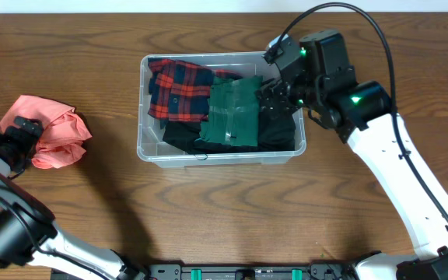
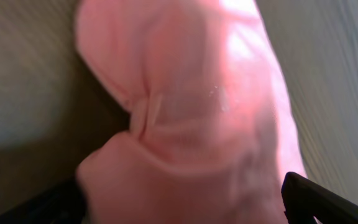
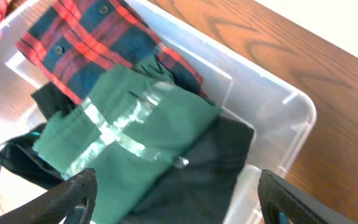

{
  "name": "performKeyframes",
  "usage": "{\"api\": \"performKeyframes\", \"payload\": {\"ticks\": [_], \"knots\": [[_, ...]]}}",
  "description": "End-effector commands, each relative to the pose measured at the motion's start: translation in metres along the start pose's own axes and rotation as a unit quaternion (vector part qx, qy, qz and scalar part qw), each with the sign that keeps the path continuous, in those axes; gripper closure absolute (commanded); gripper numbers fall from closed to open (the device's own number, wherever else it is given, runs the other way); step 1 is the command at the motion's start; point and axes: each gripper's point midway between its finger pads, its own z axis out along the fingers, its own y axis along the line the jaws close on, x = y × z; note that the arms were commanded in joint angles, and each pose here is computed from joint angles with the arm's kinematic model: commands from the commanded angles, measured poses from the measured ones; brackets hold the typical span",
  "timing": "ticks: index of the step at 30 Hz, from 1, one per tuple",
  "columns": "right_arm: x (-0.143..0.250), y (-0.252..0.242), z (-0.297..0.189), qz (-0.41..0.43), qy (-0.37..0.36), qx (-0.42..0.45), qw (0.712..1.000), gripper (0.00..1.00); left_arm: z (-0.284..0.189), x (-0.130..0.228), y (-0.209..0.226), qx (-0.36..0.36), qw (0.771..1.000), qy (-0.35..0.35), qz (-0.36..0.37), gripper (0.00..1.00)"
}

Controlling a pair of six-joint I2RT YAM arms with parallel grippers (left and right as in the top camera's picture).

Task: Pack container
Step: 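Grasp the pink shirt with the left gripper and lift it, then drop the pink shirt into the bin and tuck it with the right gripper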

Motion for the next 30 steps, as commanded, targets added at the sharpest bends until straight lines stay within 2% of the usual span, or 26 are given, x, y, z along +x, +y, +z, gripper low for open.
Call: {"api": "performKeyframes", "payload": {"ticks": [1,5,7,9,12,18,23,26,30], "knots": [[0.006,-0.009,0.002,0.003,0.011,0.007,1.0,0.2,0.015,0.004,-0.015,0.029,0.999,0.018,0.006,0.02],[0.005,-0.009,0.002,0.003,0.009,0.008,1.0,0.21,0.03,0.017,-0.025,0.035,0.999,0.033,0.018,0.02],[0.006,-0.01,0.001,0.004,0.009,0.008,1.0,0.23,0.033,0.021,-0.032,0.039,0.998,0.039,0.024,0.26],[0.006,-0.013,0.001,0.006,0.009,0.012,1.0,0.22,0.034,0.025,-0.04,0.05,0.997,0.045,0.029,0.71],[0.006,-0.02,0.0,0.02,0.008,0.023,0.999,0.23,0.031,0.027,-0.057,0.089,0.994,0.055,0.025,0.94],[0.009,-0.061,-0.017,0.087,-0.002,0.081,0.993,0.22,-0.008,0.018,-0.105,0.17,0.983,0.053,0.041,0.94],[0.015,-0.082,-0.031,0.112,-0.004,0.101,0.989,0.2,-0.083,0.007,-0.179,0.256,0.961,0.02,0.104,0.94],[0.023,-0.086,-0.033,0.119,0.009,0.104,0.987,0.19,-0.133,0.019,-0.235,0.301,0.941,0.005,0.156,0.94],[0.031,-0.086,-0.033,0.123,0.023,0.104,0.987,0.19,-0.188,0.064,-0.305,0.356,0.907,0.007,0.224,0.94]]}}
